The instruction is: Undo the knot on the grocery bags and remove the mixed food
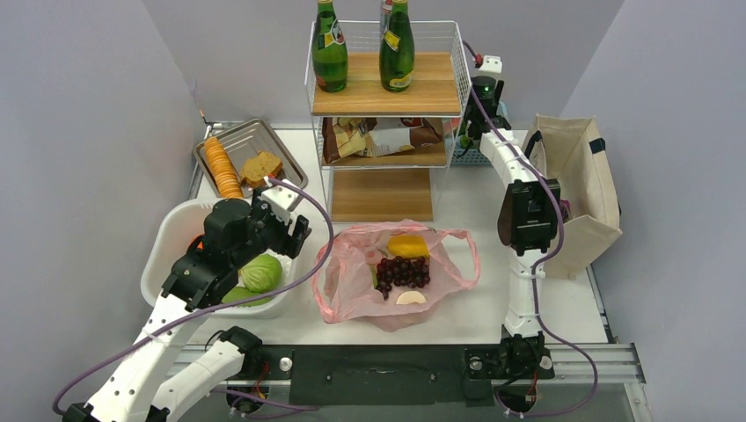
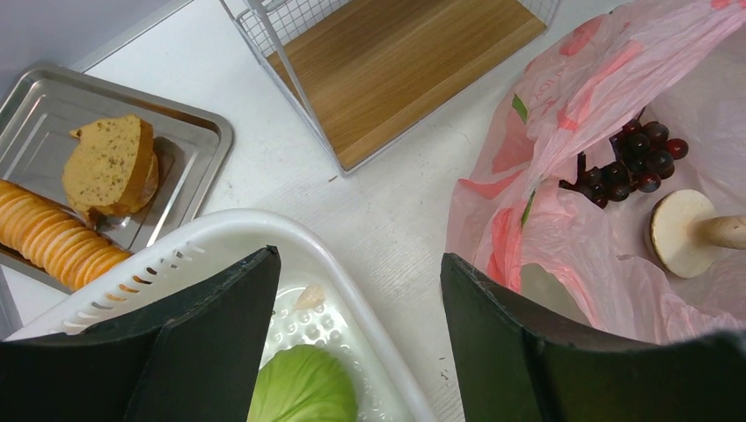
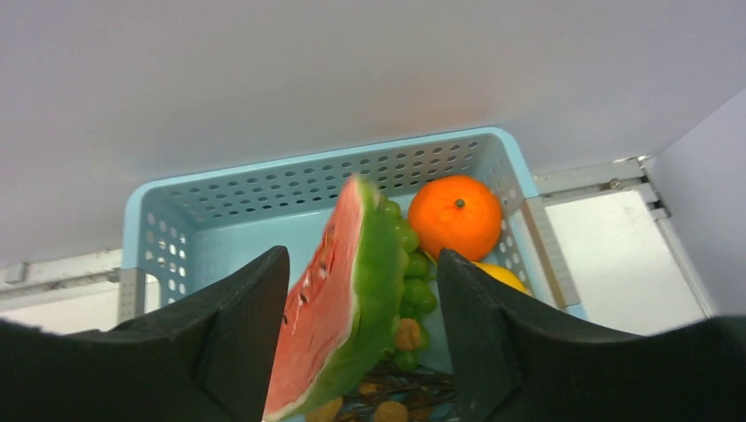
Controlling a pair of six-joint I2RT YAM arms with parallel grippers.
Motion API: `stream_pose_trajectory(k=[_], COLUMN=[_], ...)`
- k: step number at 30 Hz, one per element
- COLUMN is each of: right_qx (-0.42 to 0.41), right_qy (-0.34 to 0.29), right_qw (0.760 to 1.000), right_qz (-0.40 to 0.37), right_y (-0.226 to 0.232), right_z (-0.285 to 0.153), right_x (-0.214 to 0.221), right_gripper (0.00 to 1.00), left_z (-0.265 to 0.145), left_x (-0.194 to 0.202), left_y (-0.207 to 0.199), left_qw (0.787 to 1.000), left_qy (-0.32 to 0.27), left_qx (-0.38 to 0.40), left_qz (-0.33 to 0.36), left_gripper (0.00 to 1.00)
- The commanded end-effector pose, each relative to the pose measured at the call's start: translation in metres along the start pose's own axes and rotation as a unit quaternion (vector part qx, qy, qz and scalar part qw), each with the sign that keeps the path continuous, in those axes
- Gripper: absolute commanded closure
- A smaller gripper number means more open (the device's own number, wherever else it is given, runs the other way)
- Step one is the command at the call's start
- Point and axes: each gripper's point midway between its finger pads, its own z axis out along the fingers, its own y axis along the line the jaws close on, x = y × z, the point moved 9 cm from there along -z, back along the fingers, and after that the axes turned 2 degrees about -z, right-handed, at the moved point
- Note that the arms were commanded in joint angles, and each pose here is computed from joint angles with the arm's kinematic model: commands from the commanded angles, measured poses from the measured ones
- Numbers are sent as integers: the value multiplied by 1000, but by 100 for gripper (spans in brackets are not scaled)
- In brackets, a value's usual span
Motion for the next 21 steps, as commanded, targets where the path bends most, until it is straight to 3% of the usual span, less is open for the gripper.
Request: stream_pose_trajectory(k=[1, 5, 9, 14, 21], right_qx=[-8, -30, -25, -58, -259], right_qy=[-70, -69, -68, -46, -20], right_qw=[997, 996, 996, 994, 965], right_qz=[31, 38, 58, 86, 18], right_y=[-6, -13, -34, -58, -58], right_z=[-7, -27, -60, -117, -253], right_x=[-46, -65, -85, -77, -72], right_gripper=[38, 25, 25, 25, 27], left_z=[-9, -7, -3, 5, 20], left_x=[-17, -15, -14, -17, -7], left_y=[-2, -10, -20, -30, -54], left_qw=[999, 996, 985, 972, 955], left_qy=[-30, -45, -59, -83, -76], left_qx=[21, 74, 146, 196, 226], left_qz=[10, 33, 66, 103, 179], left_gripper=[35, 34, 34, 35, 38])
